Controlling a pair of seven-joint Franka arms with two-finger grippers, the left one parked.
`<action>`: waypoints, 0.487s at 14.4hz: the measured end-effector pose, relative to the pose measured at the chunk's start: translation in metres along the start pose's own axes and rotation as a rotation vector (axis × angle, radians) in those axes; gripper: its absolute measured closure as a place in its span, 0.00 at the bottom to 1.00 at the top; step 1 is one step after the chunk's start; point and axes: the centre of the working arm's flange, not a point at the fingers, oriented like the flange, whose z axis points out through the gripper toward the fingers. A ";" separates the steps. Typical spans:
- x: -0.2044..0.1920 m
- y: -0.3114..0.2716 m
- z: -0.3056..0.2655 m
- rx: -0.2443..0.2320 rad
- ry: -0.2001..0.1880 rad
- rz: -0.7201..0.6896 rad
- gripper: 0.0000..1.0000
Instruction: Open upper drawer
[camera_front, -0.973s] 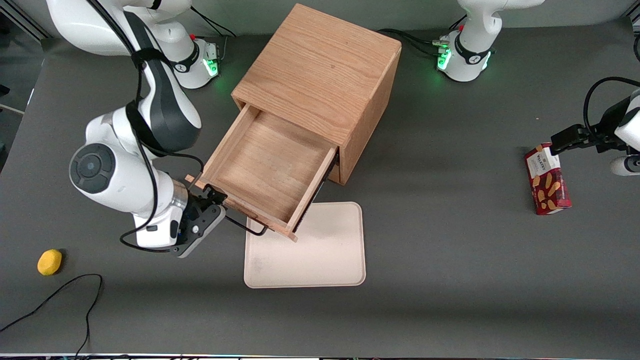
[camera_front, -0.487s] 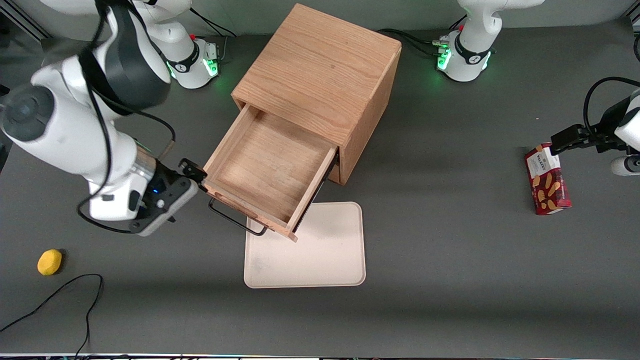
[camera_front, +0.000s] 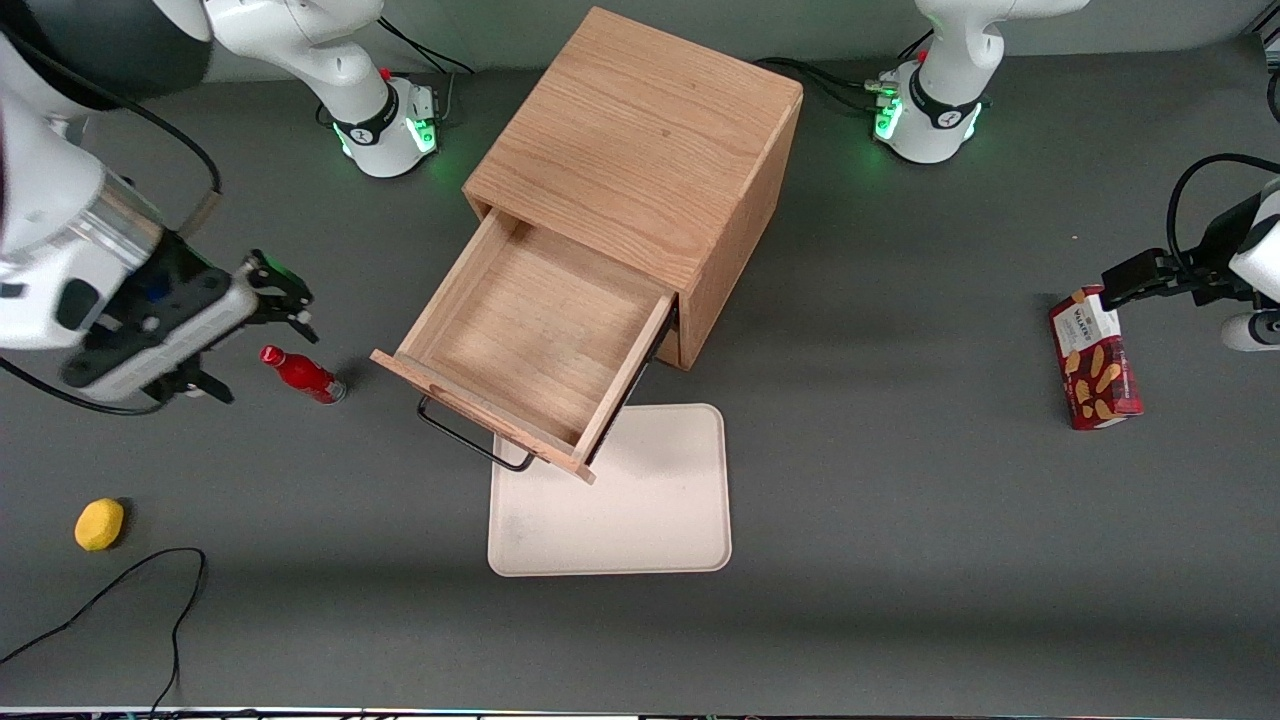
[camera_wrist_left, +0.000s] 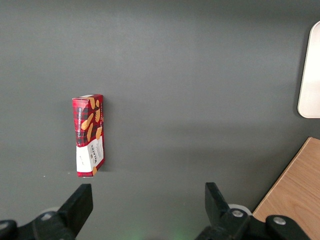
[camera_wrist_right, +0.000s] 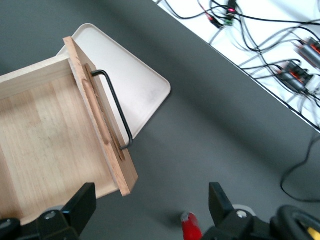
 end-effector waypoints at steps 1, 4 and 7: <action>-0.012 0.008 -0.008 -0.003 0.003 0.021 0.00; -0.050 0.031 -0.029 -0.012 0.010 0.155 0.00; -0.077 0.042 -0.046 -0.015 0.017 0.380 0.00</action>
